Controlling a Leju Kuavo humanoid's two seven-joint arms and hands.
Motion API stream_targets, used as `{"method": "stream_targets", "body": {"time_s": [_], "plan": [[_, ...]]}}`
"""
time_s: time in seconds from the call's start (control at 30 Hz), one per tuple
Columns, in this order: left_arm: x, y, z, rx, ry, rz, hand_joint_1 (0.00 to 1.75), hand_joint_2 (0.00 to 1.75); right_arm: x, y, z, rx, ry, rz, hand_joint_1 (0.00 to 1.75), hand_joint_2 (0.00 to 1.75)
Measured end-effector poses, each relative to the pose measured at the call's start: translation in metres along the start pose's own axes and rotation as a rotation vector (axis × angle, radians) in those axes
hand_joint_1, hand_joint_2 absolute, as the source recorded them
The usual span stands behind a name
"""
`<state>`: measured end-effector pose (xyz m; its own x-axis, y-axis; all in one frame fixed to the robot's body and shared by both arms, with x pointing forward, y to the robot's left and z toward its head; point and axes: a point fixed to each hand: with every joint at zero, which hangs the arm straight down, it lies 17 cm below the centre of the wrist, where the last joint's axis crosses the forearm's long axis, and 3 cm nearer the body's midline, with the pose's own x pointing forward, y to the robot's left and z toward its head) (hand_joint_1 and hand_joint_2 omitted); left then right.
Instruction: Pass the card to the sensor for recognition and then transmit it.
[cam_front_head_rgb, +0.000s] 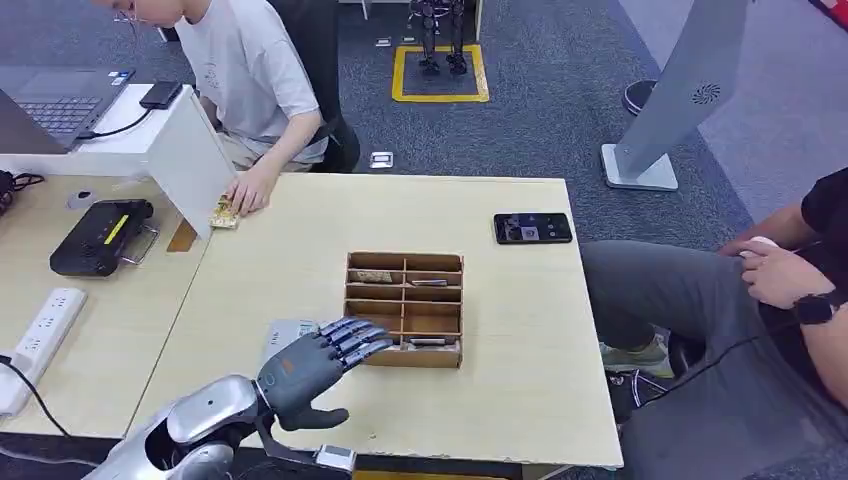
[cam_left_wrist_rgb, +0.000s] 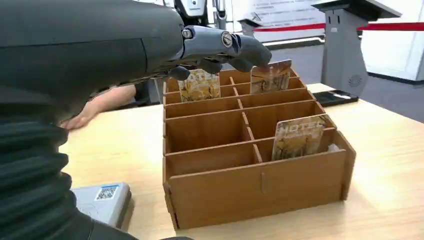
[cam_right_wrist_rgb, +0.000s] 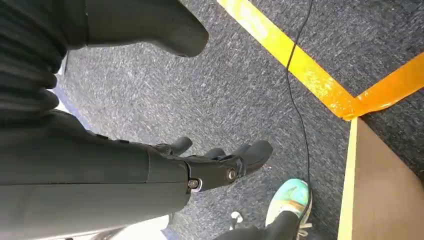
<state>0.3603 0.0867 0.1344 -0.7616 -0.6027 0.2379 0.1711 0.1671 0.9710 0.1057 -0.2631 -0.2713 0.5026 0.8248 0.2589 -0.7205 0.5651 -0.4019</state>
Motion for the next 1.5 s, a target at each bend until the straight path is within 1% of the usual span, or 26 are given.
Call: {"method": "stream_targets", "body": {"time_s": [0.1, 0.27, 0.5, 0.67, 0.87, 1.43, 1.5], "plan": [[0.004, 0.001, -0.005, 0.020, 0.011, 0.010, 0.00, 1.75, 0.001, 0.000, 0.000, -0.001, 0.007, -0.004, 0.00, 1.75], [0.022, 0.004, -0.019, 0.048, 0.010, 0.033, 0.00, 1.75, 0.004, 0.001, 0.000, 0.003, 0.004, -0.007, 0.00, 1.75], [0.026, 0.006, -0.034, 0.079, 0.055, 0.048, 0.00, 1.75, 0.010, 0.002, -0.001, 0.003, 0.003, -0.009, 0.00, 1.75], [0.026, -0.001, -0.042, 0.075, 0.078, 0.067, 0.00, 1.75, 0.011, 0.001, -0.002, 0.002, 0.005, -0.005, 0.00, 1.75], [0.024, -0.011, -0.053, 0.065, 0.132, 0.076, 0.00, 1.75, 0.013, 0.000, -0.002, 0.003, 0.002, 0.001, 0.00, 1.75], [0.024, -0.023, -0.059, 0.043, 0.150, 0.094, 0.00, 1.75, 0.014, -0.001, -0.003, 0.004, 0.001, 0.003, 0.00, 1.75], [0.015, -0.030, -0.060, 0.033, 0.193, 0.094, 0.00, 1.75, 0.015, -0.001, -0.003, 0.006, 0.002, 0.008, 0.00, 1.75]]}}
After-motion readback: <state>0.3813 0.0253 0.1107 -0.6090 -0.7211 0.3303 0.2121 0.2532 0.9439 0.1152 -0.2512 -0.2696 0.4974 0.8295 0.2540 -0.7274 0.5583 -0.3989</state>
